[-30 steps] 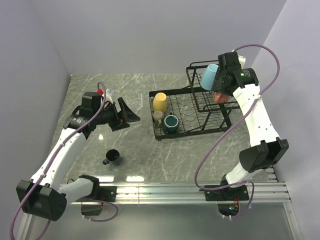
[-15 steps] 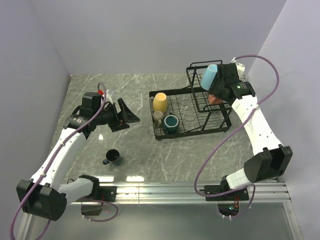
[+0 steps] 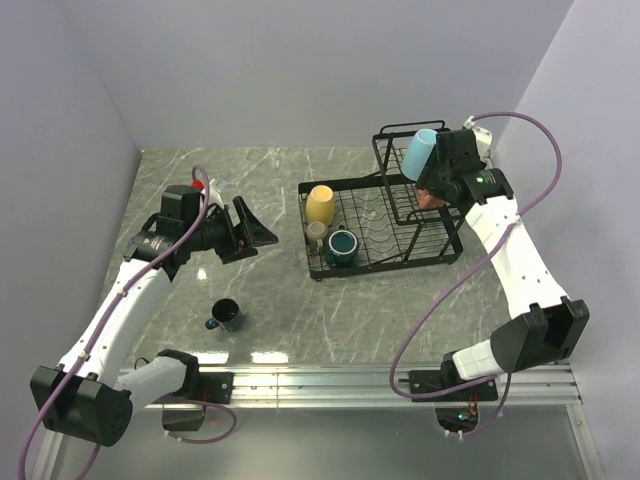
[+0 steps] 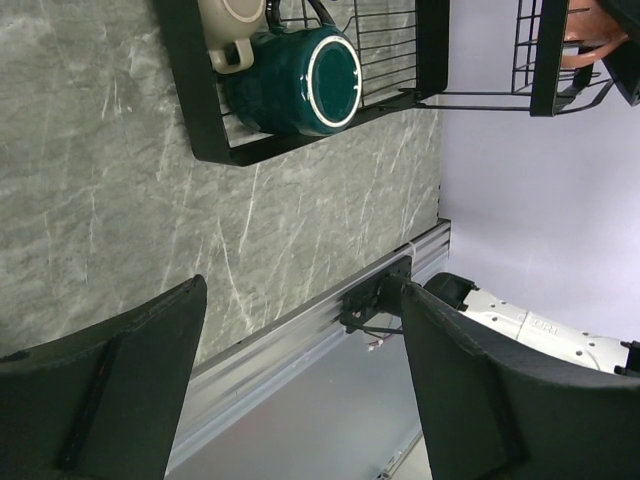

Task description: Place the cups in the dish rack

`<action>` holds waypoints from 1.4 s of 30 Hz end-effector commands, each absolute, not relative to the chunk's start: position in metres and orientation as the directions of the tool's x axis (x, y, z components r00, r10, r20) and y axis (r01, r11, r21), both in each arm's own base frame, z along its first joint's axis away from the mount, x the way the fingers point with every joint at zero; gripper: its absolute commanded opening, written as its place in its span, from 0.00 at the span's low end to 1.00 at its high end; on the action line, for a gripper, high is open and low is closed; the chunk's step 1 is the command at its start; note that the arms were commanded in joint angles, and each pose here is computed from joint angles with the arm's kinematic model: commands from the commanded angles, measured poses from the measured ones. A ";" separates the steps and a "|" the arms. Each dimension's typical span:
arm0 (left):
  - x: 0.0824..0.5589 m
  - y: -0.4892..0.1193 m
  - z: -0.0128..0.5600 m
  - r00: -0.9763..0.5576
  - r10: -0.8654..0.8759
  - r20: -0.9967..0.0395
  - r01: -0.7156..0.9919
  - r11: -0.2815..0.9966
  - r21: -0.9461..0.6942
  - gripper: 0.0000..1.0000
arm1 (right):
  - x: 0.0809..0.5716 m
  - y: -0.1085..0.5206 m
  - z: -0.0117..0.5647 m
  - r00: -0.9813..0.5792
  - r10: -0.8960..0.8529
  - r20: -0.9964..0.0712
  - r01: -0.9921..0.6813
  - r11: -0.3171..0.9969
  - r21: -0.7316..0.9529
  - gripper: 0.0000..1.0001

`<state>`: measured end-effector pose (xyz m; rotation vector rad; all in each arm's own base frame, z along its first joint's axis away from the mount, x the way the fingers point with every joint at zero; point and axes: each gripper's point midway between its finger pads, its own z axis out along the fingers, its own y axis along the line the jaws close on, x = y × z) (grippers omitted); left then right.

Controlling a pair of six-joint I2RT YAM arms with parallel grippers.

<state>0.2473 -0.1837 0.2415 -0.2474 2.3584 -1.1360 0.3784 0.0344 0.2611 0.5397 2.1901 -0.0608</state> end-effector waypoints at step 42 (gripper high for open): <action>0.183 -0.129 0.127 -0.882 -0.382 -0.276 -0.320 0.915 -0.246 0.63 | 0.244 0.065 0.355 -0.490 0.314 -0.813 0.228 0.947 0.228 0.99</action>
